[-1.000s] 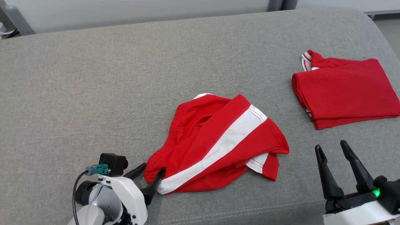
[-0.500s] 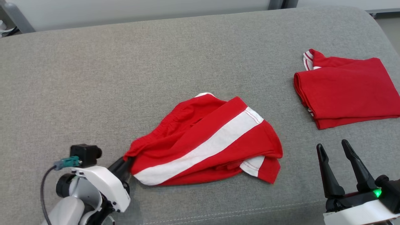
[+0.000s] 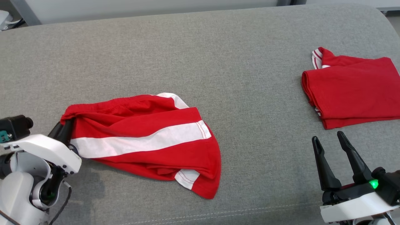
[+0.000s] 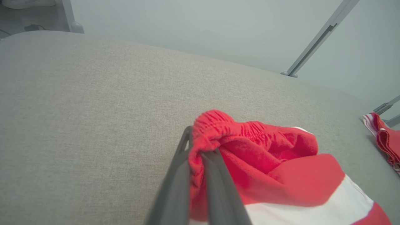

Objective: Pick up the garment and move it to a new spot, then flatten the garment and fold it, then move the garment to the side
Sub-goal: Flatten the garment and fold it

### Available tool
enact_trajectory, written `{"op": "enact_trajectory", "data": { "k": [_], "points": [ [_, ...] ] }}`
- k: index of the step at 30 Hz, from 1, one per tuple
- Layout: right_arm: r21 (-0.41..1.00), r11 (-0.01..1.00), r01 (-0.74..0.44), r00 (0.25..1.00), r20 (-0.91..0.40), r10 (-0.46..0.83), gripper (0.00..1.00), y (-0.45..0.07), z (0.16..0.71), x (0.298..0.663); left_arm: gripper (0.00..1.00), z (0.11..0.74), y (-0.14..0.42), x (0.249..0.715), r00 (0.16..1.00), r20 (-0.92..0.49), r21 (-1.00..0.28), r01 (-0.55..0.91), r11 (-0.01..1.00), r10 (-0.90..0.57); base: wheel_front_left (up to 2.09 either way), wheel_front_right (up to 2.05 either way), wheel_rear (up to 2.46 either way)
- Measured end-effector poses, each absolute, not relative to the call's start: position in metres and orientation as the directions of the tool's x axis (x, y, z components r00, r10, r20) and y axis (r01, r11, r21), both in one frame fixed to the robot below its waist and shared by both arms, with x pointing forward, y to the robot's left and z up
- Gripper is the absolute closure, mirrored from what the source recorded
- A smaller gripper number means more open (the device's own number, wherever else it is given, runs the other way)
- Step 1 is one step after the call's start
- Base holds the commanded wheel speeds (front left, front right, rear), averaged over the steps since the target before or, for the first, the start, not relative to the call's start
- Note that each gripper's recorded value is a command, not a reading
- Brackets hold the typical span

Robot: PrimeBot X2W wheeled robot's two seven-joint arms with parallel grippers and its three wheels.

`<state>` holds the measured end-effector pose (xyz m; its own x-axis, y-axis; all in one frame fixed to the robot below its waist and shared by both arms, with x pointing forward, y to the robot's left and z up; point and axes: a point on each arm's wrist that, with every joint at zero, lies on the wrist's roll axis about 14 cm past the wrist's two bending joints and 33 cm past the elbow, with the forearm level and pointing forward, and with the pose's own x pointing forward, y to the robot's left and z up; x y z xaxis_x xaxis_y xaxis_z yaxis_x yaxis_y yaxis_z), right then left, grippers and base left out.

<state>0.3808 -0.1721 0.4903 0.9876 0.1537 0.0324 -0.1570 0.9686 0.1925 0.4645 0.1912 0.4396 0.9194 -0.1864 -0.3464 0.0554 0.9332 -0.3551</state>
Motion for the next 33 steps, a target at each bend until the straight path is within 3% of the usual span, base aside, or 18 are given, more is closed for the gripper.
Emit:
{"op": "enact_trajectory", "data": {
  "k": [8,9,10,11,25,33],
  "points": [
    [0.192,0.973,-0.127,0.992,0.015,0.126,0.00,-0.181,0.486,0.380,1.00,0.417,0.180,0.493,0.897,-0.409,-0.332,0.025,0.943,-0.168,0.00,0.00,0.00],
    [0.196,0.973,-0.121,0.993,0.011,0.121,0.00,-0.182,0.485,0.379,0.92,0.411,0.176,0.493,0.890,-0.422,-0.337,0.019,0.941,-0.170,0.00,0.00,0.00],
    [0.198,0.973,-0.116,0.993,0.007,0.117,0.00,-0.183,0.483,0.379,0.62,0.406,0.173,0.493,0.885,-0.433,-0.342,0.016,0.940,-0.173,0.00,0.00,0.00],
    [0.198,0.974,-0.112,0.994,0.004,0.114,0.00,-0.184,0.482,0.378,0.00,0.401,0.170,0.493,0.879,-0.444,-0.343,0.012,0.939,-0.174,0.00,0.00,0.00],
    [0.205,0.970,-0.127,0.992,0.010,0.128,0.00,-0.178,0.482,0.386,0.00,0.433,0.194,0.498,0.959,-0.274,-0.222,0.016,0.975,-0.078,0.00,0.00,0.00],
    [0.200,0.962,-0.184,0.983,0.022,0.184,0.00,-0.162,0.485,0.399,0.00,0.428,0.212,0.457,0.945,-0.321,-0.204,-0.009,0.979,-0.058,0.00,0.00,0.00]
  ]
}}
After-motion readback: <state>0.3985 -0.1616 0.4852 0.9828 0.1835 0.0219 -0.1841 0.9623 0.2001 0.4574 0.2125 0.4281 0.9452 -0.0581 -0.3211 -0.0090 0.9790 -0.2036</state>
